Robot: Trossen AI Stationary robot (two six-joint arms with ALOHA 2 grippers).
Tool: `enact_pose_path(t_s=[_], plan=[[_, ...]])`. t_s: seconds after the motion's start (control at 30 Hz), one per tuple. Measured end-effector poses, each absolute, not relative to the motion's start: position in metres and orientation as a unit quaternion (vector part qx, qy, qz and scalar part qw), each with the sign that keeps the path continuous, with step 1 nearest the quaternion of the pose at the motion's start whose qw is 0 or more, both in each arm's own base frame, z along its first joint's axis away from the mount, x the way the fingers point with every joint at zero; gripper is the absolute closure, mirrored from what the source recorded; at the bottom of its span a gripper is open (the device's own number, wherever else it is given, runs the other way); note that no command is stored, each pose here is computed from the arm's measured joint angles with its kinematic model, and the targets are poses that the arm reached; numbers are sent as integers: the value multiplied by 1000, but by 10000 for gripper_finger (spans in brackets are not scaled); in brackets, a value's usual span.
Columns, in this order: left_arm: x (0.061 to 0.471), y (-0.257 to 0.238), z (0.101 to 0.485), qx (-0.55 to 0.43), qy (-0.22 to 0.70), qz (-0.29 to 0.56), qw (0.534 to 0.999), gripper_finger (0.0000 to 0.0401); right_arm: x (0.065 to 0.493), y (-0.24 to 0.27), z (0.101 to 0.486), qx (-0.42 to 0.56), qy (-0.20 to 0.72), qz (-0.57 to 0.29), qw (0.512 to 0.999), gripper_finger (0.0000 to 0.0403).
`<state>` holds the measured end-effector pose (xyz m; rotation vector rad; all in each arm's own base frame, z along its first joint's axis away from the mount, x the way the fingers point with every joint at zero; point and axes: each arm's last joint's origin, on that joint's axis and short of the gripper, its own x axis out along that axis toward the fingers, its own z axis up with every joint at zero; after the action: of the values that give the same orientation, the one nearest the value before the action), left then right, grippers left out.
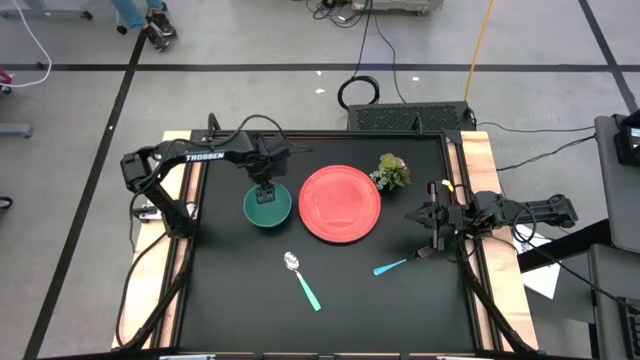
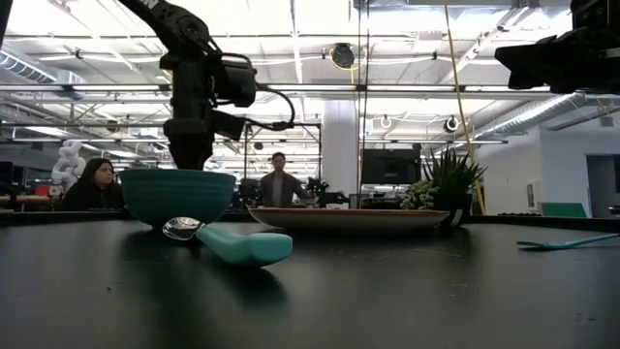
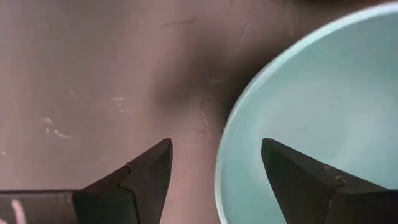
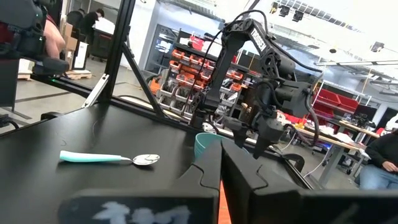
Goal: Set table place
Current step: Stack the green bowl on the orange plate
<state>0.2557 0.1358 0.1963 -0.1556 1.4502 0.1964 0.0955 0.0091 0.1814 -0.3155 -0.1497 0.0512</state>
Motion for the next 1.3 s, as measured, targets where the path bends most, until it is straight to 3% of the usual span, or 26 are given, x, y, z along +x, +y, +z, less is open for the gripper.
enact_pose_path(t_s=[0.77, 1.3], plan=[[256, 136, 196, -68, 662, 87, 741, 151, 95, 9, 181, -157, -74, 26, 984, 403], [256, 135, 196, -68, 661, 82, 742, 302, 95, 9, 181, -157, -75, 26, 984, 403]])
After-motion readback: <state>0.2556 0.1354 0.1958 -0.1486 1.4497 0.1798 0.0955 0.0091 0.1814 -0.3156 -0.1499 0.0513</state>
